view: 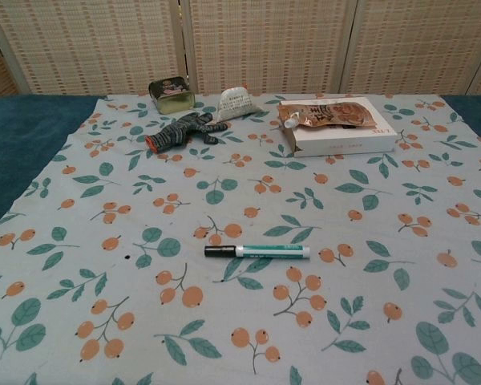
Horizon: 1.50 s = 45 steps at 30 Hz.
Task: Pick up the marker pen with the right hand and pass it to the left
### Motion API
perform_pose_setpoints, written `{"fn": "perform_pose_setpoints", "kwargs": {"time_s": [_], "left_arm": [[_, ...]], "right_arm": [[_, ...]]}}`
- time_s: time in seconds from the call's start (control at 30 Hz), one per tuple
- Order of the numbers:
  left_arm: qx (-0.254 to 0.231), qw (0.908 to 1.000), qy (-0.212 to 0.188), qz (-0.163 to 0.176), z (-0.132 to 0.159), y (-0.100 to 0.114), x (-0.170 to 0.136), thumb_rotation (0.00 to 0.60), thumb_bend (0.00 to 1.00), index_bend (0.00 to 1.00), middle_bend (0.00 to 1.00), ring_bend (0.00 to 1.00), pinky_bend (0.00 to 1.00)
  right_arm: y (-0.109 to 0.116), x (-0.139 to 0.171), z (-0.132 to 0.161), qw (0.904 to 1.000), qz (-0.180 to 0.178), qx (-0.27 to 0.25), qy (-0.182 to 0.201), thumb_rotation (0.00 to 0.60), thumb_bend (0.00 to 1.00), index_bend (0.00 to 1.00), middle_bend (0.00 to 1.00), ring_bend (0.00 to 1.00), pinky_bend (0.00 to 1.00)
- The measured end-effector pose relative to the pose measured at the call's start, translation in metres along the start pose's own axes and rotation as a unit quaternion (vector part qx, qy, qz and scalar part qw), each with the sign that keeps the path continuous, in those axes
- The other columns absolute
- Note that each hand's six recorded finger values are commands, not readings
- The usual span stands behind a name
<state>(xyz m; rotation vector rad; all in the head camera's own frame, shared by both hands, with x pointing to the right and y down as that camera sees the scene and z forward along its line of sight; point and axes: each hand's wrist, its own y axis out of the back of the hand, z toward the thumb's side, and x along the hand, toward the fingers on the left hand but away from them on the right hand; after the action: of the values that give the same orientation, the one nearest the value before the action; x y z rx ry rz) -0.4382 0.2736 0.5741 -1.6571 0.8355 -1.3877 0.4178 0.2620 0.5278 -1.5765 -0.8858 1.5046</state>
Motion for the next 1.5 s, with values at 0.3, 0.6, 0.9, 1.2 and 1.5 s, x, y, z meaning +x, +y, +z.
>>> {"fn": "perform_pose_setpoints", "kwargs": {"time_s": [0.3, 0.6, 0.9, 1.2, 1.5], "left_arm": [[-0.002, 1.0, -0.008, -0.004, 0.005, -0.004, 0.004, 0.6, 0.4, 0.0, 0.0, 0.0, 0.02], [-0.004, 0.9996, -0.024, -0.016, 0.012, -0.009, 0.009, 0.6, 0.4, 0.0, 0.0, 0.0, 0.02], [-0.01, 0.9997, -0.015, -0.013, 0.006, -0.005, 0.006, 0.6, 0.4, 0.0, 0.0, 0.0, 0.02], [-0.013, 0.9997, -0.014, -0.014, 0.003, -0.004, 0.004, 0.6, 0.4, 0.0, 0.0, 0.0, 0.02], [-0.015, 0.9997, -0.012, -0.013, 0.002, -0.003, 0.005, 0.6, 0.4, 0.0, 0.0, 0.0, 0.02]], "right_arm": [[-0.011, -0.013, 0.02, 0.9994, 0.009, -0.02, 0.027, 0.6, 0.19, 0.0, 0.0, 0.0, 0.0], [-0.029, -0.068, 0.121, 0.99, 0.02, -0.015, 0.139, 0.6, 0.19, 0.17, 0.15, 0.0, 0.0], [-0.064, -0.107, 0.243, 0.9746, 0.044, -0.002, 0.22, 0.6, 0.19, 0.25, 0.22, 0.0, 0.0], [-0.106, -0.137, 0.303, 0.9729, 0.087, 0.006, 0.214, 0.6, 0.19, 0.29, 0.25, 0.0, 0.0], [-0.127, -0.148, 0.333, 0.9714, 0.101, 0.026, 0.213, 0.6, 0.19, 0.34, 0.28, 0.0, 0.0]]}}
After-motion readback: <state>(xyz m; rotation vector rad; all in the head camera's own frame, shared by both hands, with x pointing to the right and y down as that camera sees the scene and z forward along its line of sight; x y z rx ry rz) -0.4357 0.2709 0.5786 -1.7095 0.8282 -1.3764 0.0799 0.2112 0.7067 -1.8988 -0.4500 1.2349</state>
